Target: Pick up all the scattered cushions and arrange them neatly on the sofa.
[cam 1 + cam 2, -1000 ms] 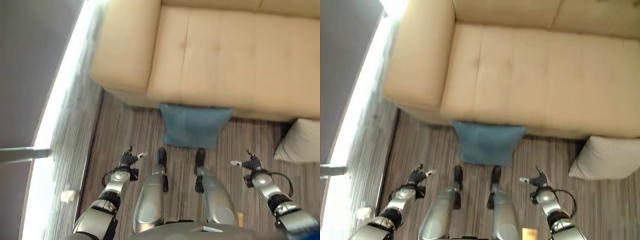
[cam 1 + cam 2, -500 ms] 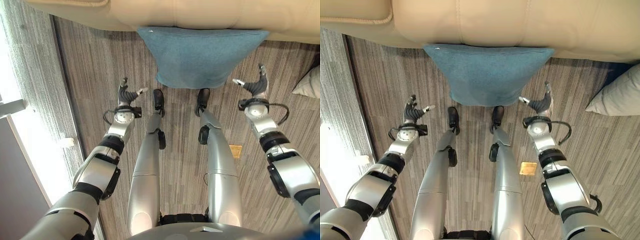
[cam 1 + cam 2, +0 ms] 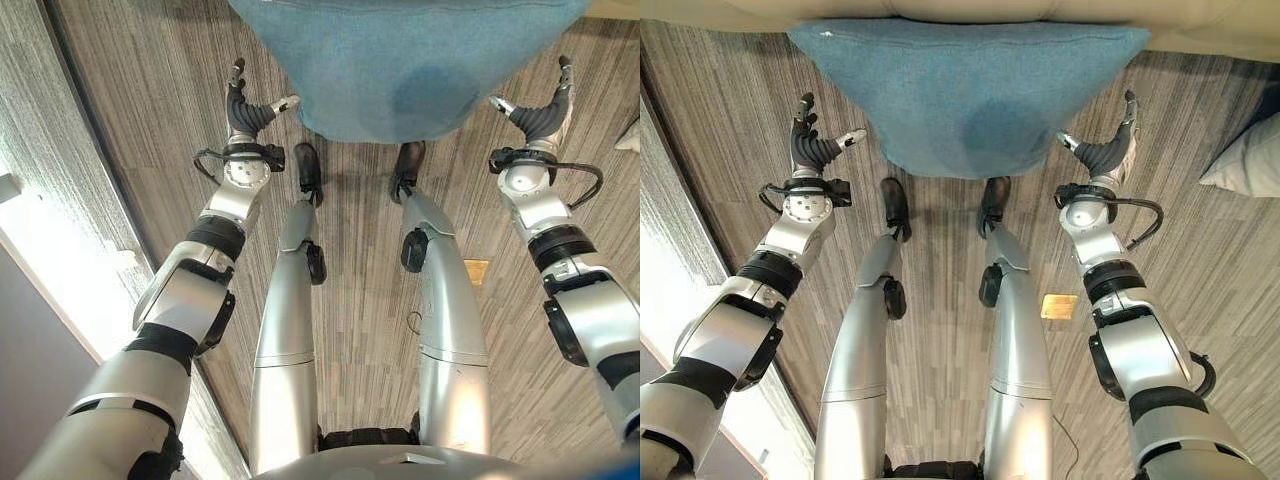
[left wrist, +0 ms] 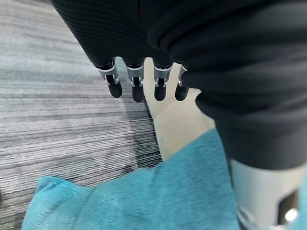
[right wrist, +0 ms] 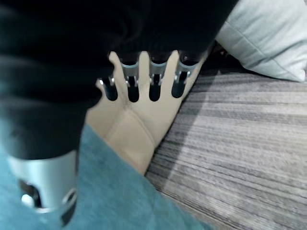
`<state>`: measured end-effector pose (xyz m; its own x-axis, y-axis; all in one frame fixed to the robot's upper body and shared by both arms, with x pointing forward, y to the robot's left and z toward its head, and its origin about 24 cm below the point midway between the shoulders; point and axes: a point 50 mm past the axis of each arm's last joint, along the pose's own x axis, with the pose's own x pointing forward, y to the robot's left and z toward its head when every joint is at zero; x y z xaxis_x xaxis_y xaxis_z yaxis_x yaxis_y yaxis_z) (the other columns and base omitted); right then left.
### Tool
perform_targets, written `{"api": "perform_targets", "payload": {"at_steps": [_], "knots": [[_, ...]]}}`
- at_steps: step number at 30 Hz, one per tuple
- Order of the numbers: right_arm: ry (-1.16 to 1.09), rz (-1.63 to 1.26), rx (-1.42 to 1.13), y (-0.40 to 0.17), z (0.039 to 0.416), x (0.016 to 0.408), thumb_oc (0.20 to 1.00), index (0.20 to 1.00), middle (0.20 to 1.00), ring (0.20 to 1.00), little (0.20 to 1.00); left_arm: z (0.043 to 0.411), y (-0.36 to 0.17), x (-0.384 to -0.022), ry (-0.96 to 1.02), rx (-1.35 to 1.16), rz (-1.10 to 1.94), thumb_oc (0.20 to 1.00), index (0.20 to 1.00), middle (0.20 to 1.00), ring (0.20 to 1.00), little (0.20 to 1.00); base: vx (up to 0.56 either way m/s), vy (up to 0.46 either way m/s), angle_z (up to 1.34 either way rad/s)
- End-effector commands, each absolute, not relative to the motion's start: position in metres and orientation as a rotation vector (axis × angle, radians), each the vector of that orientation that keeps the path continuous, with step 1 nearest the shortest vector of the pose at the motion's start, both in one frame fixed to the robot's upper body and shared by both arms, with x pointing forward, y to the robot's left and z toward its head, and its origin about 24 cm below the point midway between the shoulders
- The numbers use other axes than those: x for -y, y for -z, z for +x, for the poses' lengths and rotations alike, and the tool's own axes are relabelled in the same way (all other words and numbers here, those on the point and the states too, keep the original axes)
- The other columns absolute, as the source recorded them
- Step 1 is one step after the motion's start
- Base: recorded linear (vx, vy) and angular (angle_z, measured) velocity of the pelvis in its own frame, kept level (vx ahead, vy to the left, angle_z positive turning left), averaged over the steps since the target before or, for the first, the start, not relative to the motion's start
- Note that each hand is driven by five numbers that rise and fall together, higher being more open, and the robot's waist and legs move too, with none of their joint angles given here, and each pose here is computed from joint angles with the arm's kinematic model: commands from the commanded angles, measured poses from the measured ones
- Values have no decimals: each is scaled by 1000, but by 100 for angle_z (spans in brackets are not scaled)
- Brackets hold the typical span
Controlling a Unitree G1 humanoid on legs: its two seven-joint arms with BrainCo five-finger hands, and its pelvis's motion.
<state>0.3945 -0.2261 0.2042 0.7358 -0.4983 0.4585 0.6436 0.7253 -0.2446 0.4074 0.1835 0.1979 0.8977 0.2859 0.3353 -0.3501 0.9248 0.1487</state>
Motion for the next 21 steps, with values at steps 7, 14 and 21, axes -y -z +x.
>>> {"api": "perform_targets", "payload": {"at_steps": [7, 14, 21], "knots": [[523, -440, 437, -199, 395, 199, 1000, 1000, 1000, 1000, 1000, 404, -168, -194, -396, 224, 224, 1000, 1000, 1000, 1000, 1000, 18, -32, -1], [408, -377, 557, -236, 402, 156, 1000, 1000, 1000, 1000, 1000, 413, -204, -167, -367, 326, 245, 1000, 1000, 1000, 1000, 1000, 8, -11, -2], [260, -293, 684, -272, 396, 96, 1000, 1000, 1000, 1000, 1000, 414, -247, -118, -270, 441, 116, 1000, 1000, 1000, 1000, 1000, 0, 0, 0]]}}
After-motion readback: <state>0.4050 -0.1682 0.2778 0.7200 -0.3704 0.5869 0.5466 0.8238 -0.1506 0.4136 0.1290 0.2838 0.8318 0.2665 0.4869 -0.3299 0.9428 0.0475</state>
